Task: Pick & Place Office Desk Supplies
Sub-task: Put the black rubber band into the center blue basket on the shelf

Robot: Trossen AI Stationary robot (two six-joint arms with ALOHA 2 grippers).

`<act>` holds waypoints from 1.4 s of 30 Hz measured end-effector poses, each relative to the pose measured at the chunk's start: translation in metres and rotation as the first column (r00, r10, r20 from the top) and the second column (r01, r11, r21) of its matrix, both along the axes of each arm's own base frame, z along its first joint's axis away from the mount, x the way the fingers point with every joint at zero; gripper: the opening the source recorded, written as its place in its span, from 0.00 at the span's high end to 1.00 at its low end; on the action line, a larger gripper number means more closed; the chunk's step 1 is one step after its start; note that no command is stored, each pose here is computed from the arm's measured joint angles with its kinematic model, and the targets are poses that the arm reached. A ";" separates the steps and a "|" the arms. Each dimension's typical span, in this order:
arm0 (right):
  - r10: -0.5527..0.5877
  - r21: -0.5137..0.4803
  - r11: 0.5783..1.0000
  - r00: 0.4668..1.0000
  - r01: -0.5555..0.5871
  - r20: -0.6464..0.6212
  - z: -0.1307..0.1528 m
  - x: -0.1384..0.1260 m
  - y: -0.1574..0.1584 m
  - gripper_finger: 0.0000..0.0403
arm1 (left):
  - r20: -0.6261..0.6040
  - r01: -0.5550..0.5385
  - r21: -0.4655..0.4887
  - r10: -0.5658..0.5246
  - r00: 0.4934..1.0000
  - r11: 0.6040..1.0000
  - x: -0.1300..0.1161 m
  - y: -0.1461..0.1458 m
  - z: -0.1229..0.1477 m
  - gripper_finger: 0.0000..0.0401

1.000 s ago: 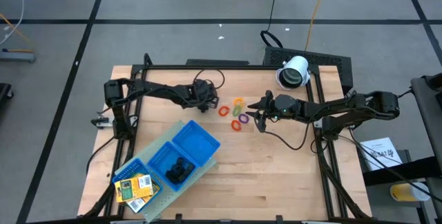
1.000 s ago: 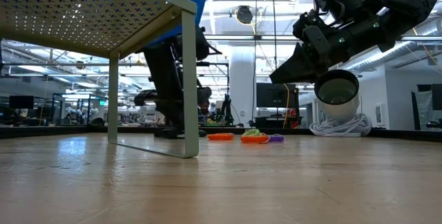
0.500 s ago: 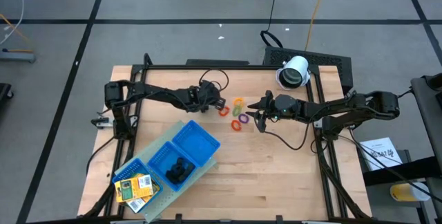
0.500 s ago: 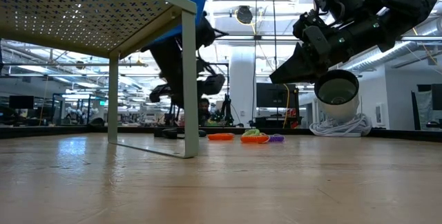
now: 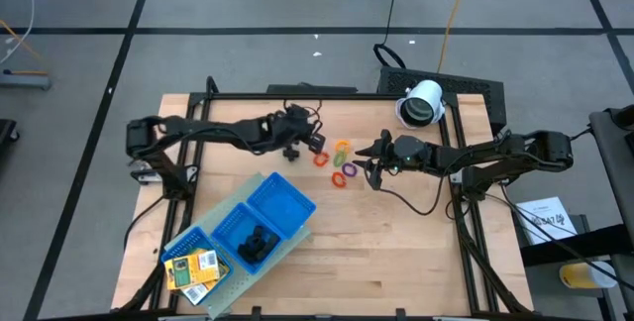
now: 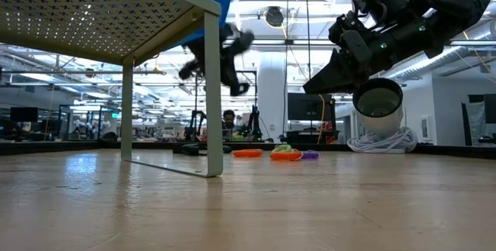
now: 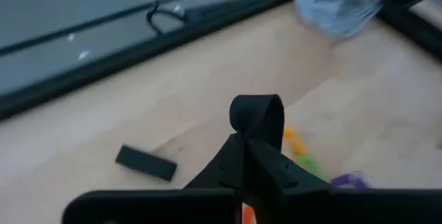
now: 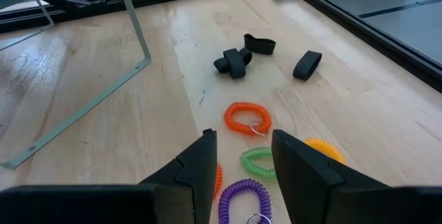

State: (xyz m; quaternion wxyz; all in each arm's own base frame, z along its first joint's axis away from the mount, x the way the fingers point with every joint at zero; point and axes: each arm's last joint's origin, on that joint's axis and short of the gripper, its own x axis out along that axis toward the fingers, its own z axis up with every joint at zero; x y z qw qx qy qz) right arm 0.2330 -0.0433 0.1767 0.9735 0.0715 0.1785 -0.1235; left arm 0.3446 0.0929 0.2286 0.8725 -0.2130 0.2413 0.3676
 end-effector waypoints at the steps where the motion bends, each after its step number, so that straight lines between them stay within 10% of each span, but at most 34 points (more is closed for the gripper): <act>1: 0.000 0.000 1.000 1.000 0.000 0.000 0.000 0.000 0.000 0.68 | 0.017 0.012 0.012 -0.012 1.000 1.000 -0.003 -0.003 0.008 0.96; 27: 0.002 -0.003 1.000 1.000 -0.002 0.002 0.000 0.000 0.000 0.68 | 0.146 0.354 0.115 -0.369 0.918 0.928 -0.118 -0.107 0.129 0.97; 42: 0.001 -0.004 1.000 1.000 -0.001 0.009 0.001 0.000 0.000 0.68 | 0.145 0.724 0.121 -0.734 0.664 0.679 -0.150 -0.194 0.133 0.94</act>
